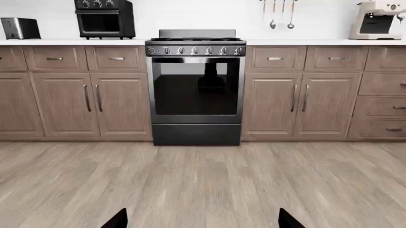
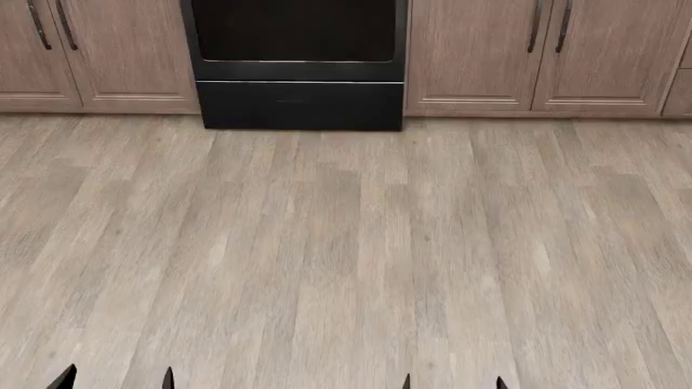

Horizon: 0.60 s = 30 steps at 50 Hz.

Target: Place the cup inside the bowl on the dining table and move the bowl to any counter.

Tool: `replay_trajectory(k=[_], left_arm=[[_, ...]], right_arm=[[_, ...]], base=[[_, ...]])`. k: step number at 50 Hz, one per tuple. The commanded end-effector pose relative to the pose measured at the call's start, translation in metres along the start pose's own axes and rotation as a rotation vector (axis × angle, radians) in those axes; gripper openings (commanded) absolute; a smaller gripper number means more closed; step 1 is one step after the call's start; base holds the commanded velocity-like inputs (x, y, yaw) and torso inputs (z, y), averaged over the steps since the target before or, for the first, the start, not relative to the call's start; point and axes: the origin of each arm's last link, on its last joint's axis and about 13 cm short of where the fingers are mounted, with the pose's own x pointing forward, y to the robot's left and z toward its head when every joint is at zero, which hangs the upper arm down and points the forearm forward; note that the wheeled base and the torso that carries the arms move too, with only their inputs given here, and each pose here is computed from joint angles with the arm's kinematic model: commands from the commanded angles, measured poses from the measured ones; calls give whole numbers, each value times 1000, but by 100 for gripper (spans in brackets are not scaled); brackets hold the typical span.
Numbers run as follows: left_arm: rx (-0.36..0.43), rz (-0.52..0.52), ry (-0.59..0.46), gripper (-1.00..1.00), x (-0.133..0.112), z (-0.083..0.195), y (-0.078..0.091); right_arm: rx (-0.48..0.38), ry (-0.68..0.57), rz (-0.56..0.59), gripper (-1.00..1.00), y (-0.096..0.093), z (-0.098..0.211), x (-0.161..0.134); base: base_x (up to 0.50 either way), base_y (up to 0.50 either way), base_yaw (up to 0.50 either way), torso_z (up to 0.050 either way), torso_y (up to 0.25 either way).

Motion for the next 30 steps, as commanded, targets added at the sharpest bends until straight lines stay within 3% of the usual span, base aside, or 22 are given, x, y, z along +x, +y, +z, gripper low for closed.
replay_trajectory(k=[1, 4, 14, 30], left_arm=[[7, -3, 5, 100, 1, 0, -2], [23, 19, 10, 100, 1, 0, -1], [22, 10, 22, 100, 6, 0, -8], [21, 3, 30, 100, 0, -2, 1]], right_arm=[[-2, -10, -3, 100, 0, 1, 0], [44, -52, -12, 100, -1, 3, 0], [8, -21, 1, 100, 0, 0, 0], [13, -16, -2, 100, 0, 0, 0]], base=[[0, 0, 0, 0, 0], [0, 0, 0, 0, 0], [-25, 0, 0, 0, 0], [-500, 13, 0, 0, 0]])
